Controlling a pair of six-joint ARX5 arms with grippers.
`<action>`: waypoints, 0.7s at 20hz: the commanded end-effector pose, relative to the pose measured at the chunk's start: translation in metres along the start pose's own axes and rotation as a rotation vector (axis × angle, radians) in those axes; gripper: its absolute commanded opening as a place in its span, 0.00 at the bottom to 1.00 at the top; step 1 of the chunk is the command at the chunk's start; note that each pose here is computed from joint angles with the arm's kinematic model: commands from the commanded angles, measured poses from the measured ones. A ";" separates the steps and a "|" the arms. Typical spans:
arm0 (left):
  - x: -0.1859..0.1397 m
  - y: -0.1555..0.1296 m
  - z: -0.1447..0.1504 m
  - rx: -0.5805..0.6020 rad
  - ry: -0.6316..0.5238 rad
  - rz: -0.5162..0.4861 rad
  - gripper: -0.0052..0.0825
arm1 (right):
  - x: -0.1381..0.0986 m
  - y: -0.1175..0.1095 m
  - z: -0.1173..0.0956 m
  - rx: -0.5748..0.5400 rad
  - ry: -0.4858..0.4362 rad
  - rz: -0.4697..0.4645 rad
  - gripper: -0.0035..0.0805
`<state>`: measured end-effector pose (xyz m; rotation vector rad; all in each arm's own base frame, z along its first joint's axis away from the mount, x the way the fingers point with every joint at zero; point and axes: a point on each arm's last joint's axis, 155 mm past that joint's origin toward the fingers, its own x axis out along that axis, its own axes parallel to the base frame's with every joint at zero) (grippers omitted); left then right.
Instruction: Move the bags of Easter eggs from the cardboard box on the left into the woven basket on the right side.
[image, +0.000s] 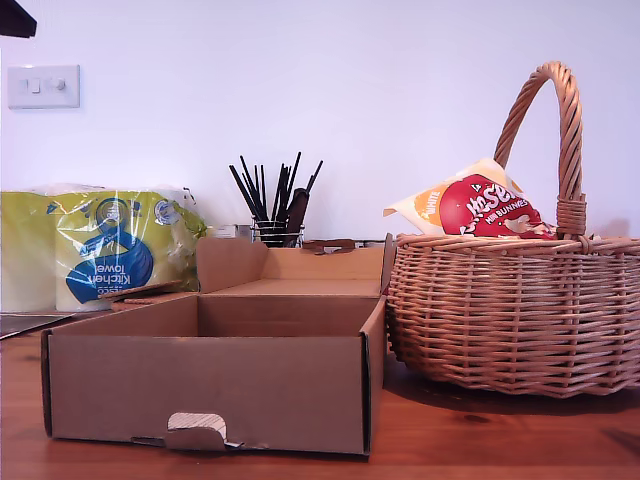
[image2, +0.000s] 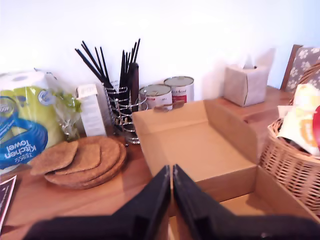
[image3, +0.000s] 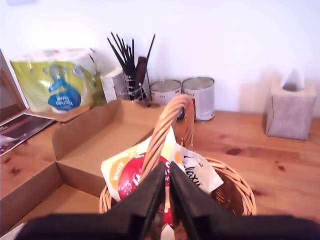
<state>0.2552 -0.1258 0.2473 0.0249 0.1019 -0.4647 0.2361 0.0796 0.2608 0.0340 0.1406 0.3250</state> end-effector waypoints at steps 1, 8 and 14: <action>0.001 -0.001 -0.008 -0.003 0.018 -0.003 0.04 | 0.003 0.000 -0.008 0.001 0.029 -0.001 0.03; 0.000 -0.001 -0.023 -0.004 0.077 -0.001 0.04 | 0.003 -0.002 -0.037 0.003 0.147 -0.008 0.03; -0.001 -0.001 -0.038 -0.006 0.140 -0.001 0.04 | -0.001 -0.003 -0.057 0.004 0.230 -0.012 0.03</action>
